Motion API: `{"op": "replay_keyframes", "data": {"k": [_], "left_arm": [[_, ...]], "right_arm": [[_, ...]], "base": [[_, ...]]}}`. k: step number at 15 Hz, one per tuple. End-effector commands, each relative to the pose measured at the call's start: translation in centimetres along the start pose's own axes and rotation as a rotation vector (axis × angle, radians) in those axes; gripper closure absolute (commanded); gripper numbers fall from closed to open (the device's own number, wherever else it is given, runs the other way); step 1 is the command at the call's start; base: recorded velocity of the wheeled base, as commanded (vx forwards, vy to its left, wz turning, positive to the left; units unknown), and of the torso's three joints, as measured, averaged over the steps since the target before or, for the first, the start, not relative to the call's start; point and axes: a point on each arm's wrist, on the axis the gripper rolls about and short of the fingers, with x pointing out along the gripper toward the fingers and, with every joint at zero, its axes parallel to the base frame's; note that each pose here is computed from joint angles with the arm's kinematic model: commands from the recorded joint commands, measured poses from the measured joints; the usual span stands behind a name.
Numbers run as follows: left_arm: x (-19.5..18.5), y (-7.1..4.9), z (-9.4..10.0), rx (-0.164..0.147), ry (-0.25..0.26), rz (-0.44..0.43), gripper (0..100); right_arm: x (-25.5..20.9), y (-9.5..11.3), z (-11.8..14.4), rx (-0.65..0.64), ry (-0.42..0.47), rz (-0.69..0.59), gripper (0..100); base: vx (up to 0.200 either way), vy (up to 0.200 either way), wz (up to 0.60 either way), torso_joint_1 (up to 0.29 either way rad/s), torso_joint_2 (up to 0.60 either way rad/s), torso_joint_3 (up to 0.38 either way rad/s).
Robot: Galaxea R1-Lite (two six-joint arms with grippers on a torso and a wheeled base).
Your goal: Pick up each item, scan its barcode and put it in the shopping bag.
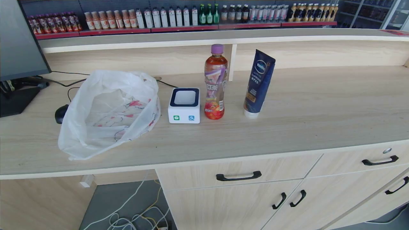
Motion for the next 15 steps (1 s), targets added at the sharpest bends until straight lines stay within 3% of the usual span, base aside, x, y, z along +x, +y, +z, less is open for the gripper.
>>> {"op": "replay_keyframes", "data": {"k": [1,5,11,15], "left_arm": [[0.0,0.0,0.0,0.000,0.000,0.001,0],[0.0,0.0,0.0,0.000,0.000,0.001,0],[0.0,0.0,0.0,0.000,0.000,0.001,0],[0.0,0.0,0.0,0.000,0.000,0.003,0]], "right_arm": [[2.1,0.0,0.1,-0.060,0.025,0.067,0],[3.7,0.1,0.7,-0.066,0.037,0.098,0],[9.5,0.5,2.1,-0.088,-0.116,0.110,0],[13.0,0.8,3.4,-0.083,-0.131,0.126,0]], "base": [[0.000,0.000,0.00,0.000,0.00,0.000],[0.000,0.000,0.00,0.000,0.00,0.000],[0.000,0.000,0.00,0.000,0.00,0.000],[0.000,0.000,0.00,0.000,0.00,0.000]]}}
